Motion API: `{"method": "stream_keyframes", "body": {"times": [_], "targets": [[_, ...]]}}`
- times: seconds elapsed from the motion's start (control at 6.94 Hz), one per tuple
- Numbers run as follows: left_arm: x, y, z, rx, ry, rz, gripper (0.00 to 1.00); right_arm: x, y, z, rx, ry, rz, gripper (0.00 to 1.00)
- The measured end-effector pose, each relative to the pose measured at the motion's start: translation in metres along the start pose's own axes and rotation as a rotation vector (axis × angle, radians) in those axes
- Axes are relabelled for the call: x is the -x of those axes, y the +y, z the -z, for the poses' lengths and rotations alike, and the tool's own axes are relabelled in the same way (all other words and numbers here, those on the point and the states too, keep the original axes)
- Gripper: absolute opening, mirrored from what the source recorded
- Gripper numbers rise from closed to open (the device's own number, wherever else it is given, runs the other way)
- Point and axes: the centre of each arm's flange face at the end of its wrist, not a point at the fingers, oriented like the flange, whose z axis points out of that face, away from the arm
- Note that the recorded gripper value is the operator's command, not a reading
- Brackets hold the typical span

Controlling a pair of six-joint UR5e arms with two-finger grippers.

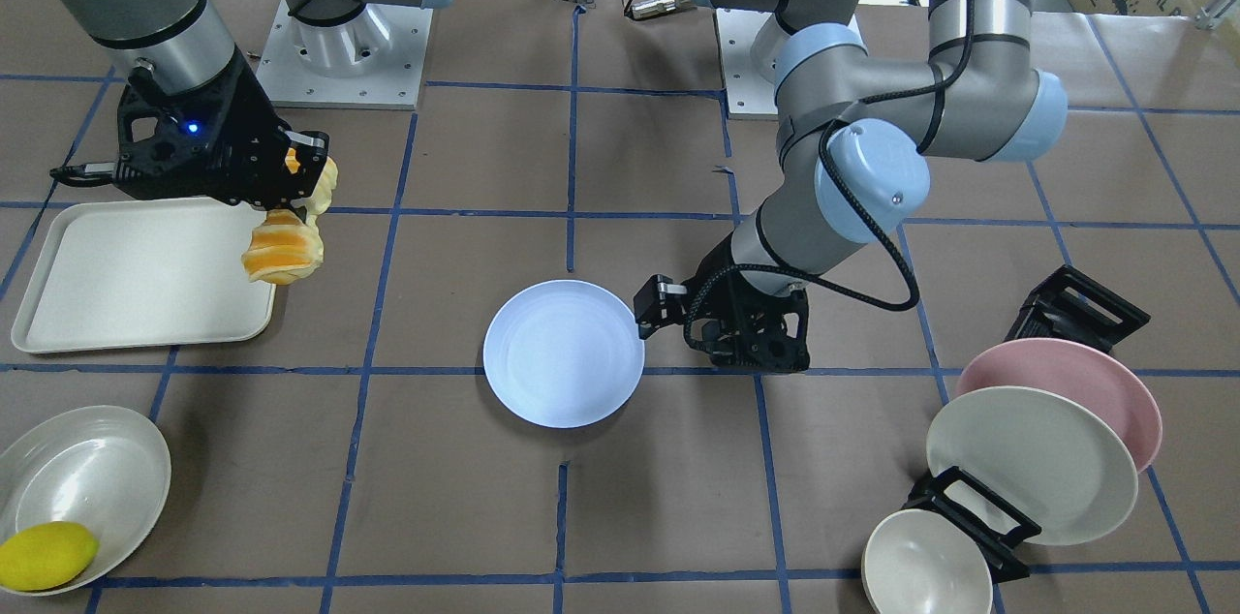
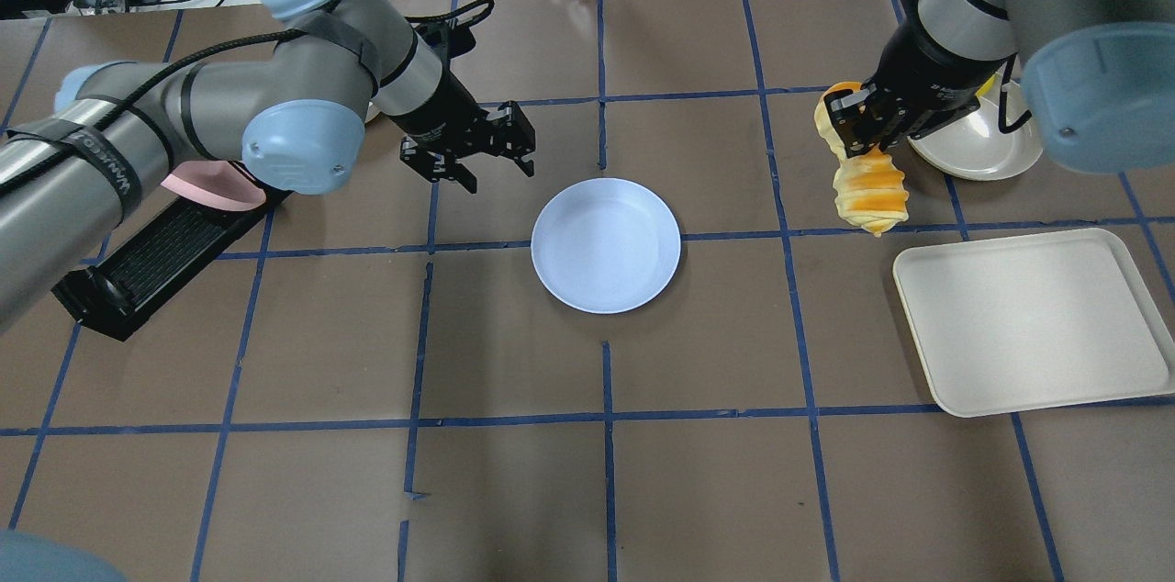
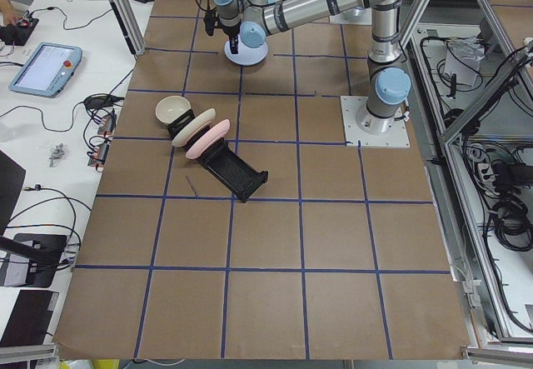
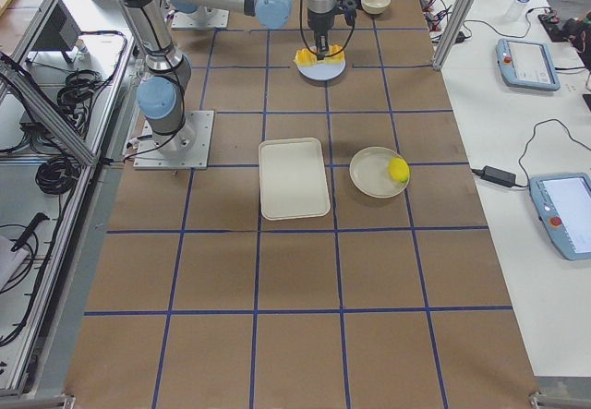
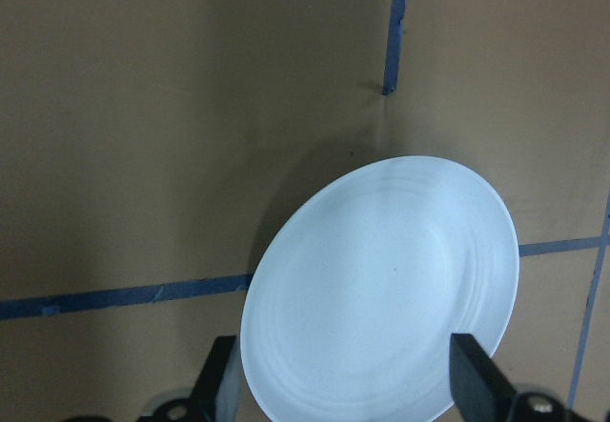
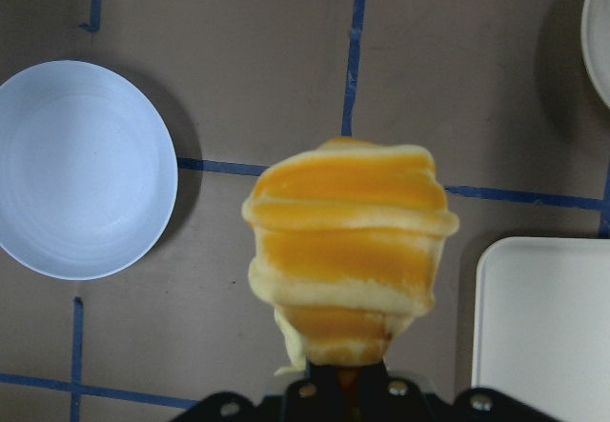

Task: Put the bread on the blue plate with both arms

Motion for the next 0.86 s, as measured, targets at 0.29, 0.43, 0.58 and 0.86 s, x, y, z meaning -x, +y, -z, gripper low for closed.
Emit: {"method": "stream_keyframes", "body": {"times": [0.29, 0.43, 0.58, 0.86], "targets": [[0.022, 0.028, 0.069, -0.009, -0.12, 0.043, 0.98, 0.044, -0.011, -0.029, 0.011, -0.035, 0.022, 0.04], [0.028, 0.048, 0.104, -0.009, -0.152, 0.066, 0.98, 0.068, -0.025, -0.056, -0.007, -0.041, 0.017, 0.04], [0.03, 0.07, 0.134, -0.022, -0.197, 0.072, 0.99, 0.091, -0.039, -0.088, -0.026, -0.044, 0.0, 0.04], [0.03, 0.098, 0.167, -0.026, -0.265, 0.076, 0.99, 0.146, -0.052, -0.156, -0.055, -0.013, -0.005, 0.04]]}}
